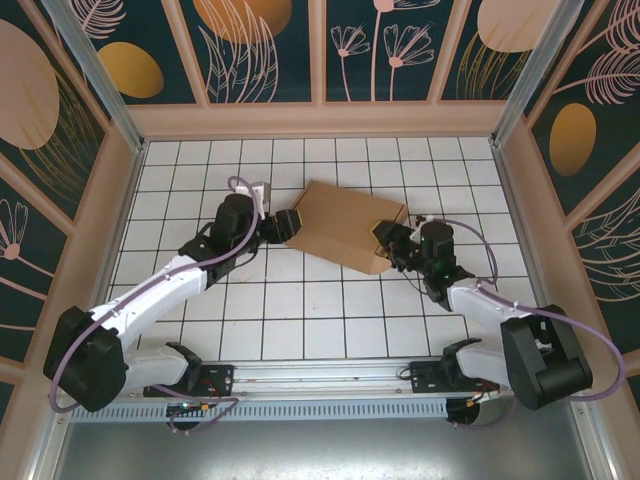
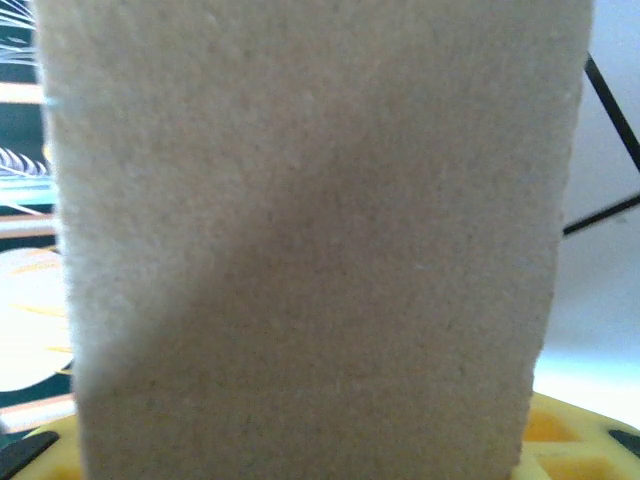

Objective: Fold the paper box

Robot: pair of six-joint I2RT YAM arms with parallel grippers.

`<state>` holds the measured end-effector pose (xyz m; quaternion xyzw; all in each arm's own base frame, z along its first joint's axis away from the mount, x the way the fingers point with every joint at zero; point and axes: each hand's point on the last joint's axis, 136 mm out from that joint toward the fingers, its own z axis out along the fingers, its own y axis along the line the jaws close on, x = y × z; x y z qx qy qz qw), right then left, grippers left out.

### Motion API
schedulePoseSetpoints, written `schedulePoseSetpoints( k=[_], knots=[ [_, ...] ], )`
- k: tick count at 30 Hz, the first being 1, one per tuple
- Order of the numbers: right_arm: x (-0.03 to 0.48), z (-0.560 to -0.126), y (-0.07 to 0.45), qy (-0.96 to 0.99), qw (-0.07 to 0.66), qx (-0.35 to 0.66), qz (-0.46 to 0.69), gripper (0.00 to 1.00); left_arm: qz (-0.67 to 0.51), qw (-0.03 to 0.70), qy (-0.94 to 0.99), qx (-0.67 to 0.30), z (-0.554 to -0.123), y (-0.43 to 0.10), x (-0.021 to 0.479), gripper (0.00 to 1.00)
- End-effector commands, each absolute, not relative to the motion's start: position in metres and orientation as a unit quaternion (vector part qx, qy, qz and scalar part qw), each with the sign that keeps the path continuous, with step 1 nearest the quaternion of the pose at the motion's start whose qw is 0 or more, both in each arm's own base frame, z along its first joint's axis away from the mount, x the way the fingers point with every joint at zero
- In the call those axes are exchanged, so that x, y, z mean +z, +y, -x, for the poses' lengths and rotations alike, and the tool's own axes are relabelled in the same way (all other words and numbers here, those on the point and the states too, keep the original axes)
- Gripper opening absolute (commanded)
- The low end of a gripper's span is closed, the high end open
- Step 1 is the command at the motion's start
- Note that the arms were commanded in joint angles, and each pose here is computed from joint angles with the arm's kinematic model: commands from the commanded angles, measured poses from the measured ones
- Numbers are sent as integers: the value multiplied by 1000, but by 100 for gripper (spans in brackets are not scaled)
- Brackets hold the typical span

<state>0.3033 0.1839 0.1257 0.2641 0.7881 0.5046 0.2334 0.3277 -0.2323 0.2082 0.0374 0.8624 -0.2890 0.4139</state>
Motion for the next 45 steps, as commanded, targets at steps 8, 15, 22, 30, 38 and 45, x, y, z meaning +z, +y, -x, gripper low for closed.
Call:
schedulePoseSetpoints(
  k=[8,15,22,30,38,45],
  knots=[
    [150,-297,202,785,182,558,-200,44,-415,400,817,2,-287,-264,143,73],
    [165,-295,205,778,177,573,-186,45,-486,391,782,5,-280,-275,136,70],
    [179,-293,212,762,165,600,-179,45,-498,400,769,26,-287,-277,132,70],
    [195,-286,220,747,150,628,-161,45,-557,403,719,98,-289,-280,114,69],
    [206,-282,223,735,145,644,-153,45,-605,424,655,156,-284,-282,111,69],
    [214,-279,223,715,137,665,-164,45,-592,479,598,250,-290,-276,125,71]
  ],
)
